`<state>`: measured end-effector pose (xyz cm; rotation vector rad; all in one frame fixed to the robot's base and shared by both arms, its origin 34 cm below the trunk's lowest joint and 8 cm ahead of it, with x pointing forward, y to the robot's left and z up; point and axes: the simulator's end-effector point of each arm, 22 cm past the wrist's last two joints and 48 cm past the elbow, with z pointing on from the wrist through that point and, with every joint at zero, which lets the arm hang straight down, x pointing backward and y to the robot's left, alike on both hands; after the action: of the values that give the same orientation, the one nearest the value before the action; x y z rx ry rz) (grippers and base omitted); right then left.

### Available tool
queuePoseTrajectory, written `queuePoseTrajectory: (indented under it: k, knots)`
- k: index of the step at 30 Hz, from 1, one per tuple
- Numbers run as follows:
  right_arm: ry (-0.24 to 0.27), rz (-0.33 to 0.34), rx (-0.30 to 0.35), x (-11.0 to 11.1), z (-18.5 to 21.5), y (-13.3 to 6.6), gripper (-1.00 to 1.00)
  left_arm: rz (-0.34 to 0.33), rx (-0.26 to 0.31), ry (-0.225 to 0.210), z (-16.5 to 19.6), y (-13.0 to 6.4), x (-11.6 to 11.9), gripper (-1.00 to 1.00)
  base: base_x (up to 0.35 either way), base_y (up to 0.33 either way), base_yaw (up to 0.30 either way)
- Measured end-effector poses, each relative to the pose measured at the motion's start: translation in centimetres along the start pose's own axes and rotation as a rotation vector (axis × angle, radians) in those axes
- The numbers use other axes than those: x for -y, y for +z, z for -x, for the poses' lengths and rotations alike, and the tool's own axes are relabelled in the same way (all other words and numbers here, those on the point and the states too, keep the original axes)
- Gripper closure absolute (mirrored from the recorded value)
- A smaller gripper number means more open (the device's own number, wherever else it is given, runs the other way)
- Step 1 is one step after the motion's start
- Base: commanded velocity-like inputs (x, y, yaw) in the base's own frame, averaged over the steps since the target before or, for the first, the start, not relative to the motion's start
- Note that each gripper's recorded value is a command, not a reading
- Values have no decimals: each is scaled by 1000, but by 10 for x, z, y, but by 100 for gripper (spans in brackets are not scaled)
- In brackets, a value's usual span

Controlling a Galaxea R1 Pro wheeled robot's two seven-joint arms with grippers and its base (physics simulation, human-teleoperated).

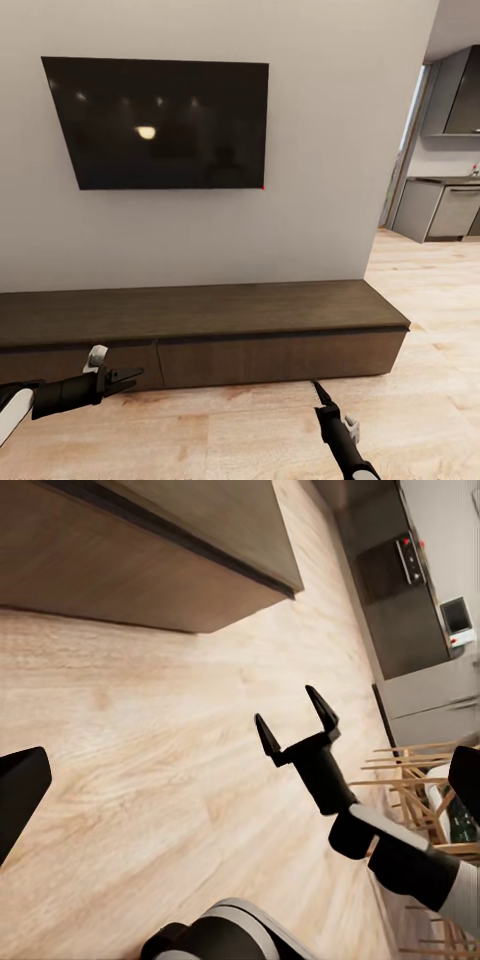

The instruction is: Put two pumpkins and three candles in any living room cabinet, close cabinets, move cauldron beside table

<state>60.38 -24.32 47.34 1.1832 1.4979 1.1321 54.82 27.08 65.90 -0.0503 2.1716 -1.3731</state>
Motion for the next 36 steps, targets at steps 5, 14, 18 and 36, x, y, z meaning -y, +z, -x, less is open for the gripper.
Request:
queuePoseTrajectory:
  k: [5, 14, 18, 36]
  knots:
    - [87, -1, 67, 12, 14, -1, -100, -2, 1, -2, -7, 2, -8, -100, 0, 0, 0]
    - [108, -1, 75, 33, 13, -3, -100, -2, 2, -2, -19, 6, -24, -100, 0, 0, 0]
    - [108, -3, 77, 43, 12, -3, -100, -2, 2, -2, -25, 7, -31, -100, 0, 0, 0]
    - [113, -62, 79, 71, 7, -14, -100, -38, 15, -8, -25, 10, -24, -100, 118, 0, 0]
